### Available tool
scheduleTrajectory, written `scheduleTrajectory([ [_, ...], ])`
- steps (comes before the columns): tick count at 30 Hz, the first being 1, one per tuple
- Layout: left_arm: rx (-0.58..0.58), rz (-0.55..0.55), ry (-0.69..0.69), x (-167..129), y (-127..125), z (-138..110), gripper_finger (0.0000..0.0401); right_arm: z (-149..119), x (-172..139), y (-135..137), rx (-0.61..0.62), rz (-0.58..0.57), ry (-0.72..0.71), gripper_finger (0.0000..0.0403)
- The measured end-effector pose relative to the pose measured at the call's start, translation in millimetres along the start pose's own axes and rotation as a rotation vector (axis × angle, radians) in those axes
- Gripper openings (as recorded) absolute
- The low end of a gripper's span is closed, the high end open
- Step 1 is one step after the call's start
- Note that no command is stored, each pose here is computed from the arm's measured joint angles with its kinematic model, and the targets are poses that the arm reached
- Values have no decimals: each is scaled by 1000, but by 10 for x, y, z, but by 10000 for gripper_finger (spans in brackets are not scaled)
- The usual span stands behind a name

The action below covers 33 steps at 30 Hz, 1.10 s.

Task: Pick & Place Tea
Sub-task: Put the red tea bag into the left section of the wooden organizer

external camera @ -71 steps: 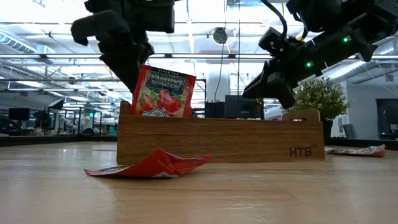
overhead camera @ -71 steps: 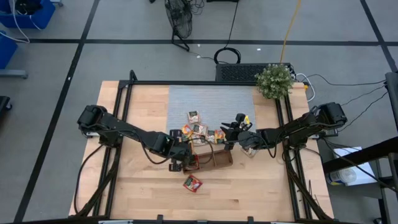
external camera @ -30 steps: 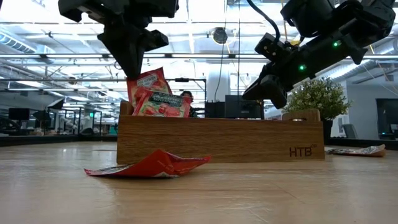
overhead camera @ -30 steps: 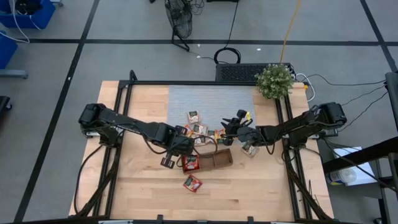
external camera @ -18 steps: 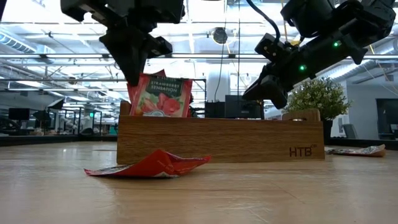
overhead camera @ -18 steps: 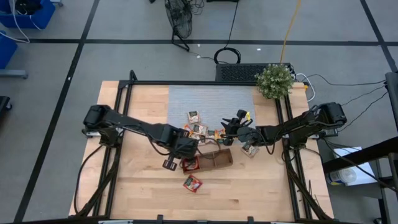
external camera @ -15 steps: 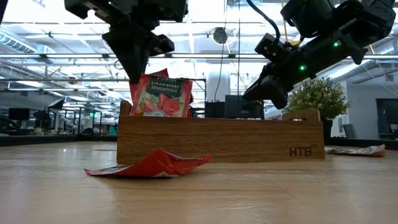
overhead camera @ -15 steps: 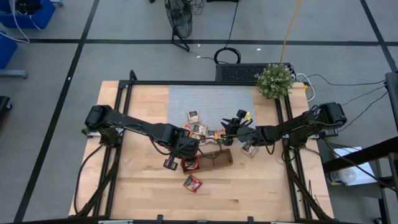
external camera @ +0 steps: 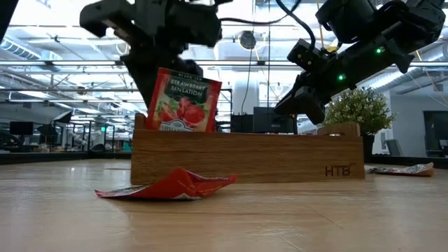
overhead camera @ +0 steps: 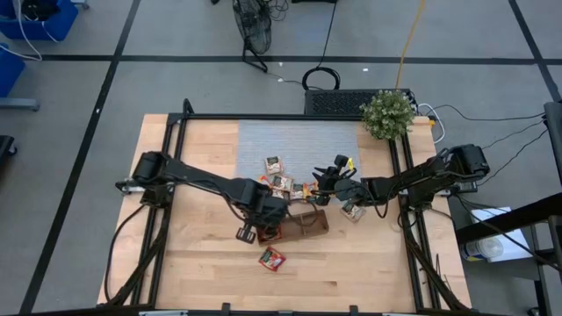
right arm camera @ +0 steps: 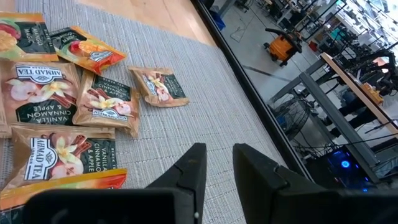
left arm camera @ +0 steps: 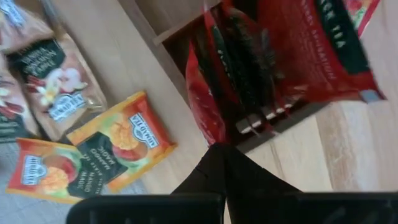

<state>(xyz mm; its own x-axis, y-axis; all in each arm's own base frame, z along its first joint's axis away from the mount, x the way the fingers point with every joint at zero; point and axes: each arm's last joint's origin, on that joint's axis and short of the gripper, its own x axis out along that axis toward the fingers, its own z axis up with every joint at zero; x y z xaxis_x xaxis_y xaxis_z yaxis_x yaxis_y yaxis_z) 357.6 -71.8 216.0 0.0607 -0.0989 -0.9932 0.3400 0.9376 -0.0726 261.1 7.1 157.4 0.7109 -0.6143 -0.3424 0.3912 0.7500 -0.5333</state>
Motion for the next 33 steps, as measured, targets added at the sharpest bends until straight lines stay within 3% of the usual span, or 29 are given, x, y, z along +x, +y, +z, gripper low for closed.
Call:
scheduleTrajectory([
  [5, -58, 17, -24, -8, 30, 16, 20, -3, -1, 2, -2, 1, 2, 70],
  [20, -201, 22, -179, -462, 32, -99, 129, -3, -1, 2, -3, 1, 2, 70],
  [24, -218, 4, -329, -657, -169, -50, 137, -6, -1, 2, -5, 2, 5, 70],
  [29, -43, 43, -472, -603, -591, 164, 138, -6, -1, 2, -14, 2, 5, 70],
  [33, -161, 121, -450, -406, -692, 246, 154, -8, -1, 3, -17, 2, 7, 70],
])
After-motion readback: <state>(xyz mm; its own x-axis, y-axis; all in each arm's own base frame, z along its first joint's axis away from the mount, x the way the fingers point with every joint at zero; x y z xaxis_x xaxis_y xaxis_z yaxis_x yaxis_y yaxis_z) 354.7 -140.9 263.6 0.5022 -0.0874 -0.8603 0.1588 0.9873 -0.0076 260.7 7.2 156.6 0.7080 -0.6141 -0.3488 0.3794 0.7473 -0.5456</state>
